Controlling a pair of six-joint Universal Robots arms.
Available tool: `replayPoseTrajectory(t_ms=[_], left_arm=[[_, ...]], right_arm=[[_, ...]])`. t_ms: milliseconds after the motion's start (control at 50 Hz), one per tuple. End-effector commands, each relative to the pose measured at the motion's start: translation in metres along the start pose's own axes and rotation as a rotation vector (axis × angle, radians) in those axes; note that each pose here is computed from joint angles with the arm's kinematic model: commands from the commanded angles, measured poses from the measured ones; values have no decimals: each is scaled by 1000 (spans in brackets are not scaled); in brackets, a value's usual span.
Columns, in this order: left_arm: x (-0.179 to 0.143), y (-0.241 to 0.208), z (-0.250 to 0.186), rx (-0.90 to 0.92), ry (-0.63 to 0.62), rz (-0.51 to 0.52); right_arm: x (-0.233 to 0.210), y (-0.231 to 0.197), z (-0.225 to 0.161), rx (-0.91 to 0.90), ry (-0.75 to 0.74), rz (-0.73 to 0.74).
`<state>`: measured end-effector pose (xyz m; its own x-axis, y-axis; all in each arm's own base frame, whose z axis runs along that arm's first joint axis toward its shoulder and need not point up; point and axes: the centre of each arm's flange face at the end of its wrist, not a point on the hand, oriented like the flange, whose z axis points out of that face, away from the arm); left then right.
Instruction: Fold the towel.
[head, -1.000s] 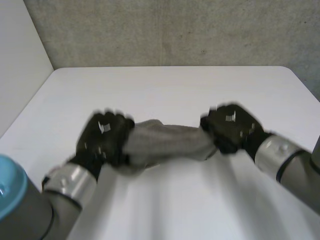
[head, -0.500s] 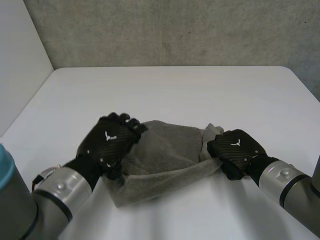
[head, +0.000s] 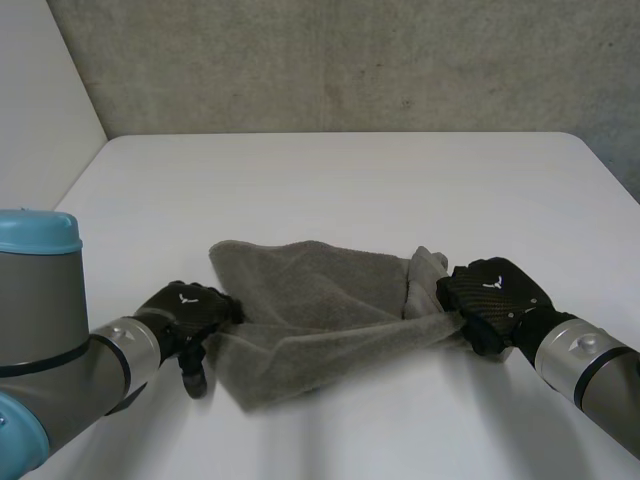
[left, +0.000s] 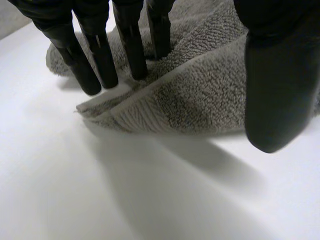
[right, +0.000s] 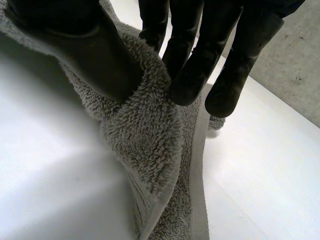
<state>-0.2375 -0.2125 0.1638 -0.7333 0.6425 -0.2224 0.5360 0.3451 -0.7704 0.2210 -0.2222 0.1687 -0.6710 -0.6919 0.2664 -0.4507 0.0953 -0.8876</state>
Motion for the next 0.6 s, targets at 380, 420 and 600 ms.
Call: replayPoseTrajectory(t_ms=[380, 420, 600], left_arm=[[-5, 14, 27, 20, -39, -6], [-7, 14, 28, 27, -53, -8], [-21, 14, 28, 24, -107, -30]], right_arm=[[2, 3, 1, -10, 8, 5], [2, 3, 1, -12, 7, 5], [3, 6, 2, -22, 4, 12]])
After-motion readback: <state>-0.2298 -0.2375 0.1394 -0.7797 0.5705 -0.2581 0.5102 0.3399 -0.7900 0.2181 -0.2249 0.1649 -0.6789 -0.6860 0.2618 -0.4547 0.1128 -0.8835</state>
